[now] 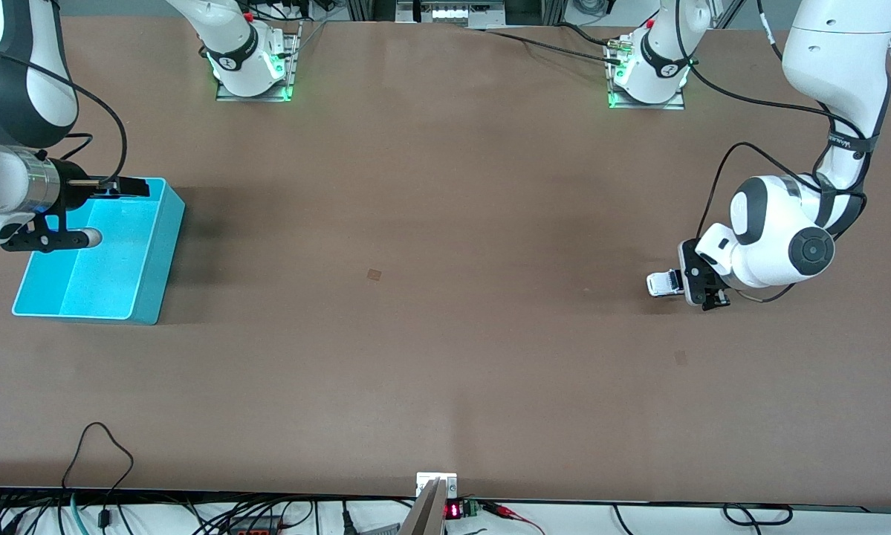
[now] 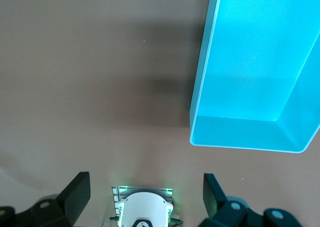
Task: Wind and store white jeep toy
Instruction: 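Lower the left gripper and grasp the white jeep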
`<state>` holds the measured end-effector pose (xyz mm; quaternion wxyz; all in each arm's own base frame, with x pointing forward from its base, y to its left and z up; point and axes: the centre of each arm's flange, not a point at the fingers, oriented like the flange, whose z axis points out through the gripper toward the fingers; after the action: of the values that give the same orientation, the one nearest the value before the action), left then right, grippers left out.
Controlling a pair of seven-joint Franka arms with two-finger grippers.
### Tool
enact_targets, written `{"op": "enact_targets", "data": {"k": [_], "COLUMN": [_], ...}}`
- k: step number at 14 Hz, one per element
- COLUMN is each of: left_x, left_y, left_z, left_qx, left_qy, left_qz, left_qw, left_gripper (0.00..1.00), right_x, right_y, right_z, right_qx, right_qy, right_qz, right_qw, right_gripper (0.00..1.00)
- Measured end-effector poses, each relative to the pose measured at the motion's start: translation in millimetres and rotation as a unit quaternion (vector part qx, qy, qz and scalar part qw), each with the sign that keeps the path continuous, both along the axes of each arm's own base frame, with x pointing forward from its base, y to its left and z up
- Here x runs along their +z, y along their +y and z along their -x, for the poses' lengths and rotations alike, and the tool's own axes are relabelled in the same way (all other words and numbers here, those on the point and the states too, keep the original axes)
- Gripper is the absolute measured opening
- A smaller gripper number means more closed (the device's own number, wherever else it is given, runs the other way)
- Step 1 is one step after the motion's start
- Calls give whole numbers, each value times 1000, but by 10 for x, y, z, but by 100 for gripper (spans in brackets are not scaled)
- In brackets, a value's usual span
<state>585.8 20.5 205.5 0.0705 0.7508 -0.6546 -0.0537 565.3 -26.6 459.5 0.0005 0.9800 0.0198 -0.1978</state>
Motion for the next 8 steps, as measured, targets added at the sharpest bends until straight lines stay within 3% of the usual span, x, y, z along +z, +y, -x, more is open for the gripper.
{"op": "enact_targets", "data": {"k": [8], "left_x": [-125], "left_y": [-10], "left_z": [251], "left_qx": [-22], "left_qy": [-34], "left_qz": [0], "left_qw": [999], "left_gripper": [100], "right_x": [-6], "right_y": [0], "right_z": [8], "right_qx": [0], "right_qy": [3], "right_qz": [0], "right_qw": [1000], "right_gripper": [100]}}
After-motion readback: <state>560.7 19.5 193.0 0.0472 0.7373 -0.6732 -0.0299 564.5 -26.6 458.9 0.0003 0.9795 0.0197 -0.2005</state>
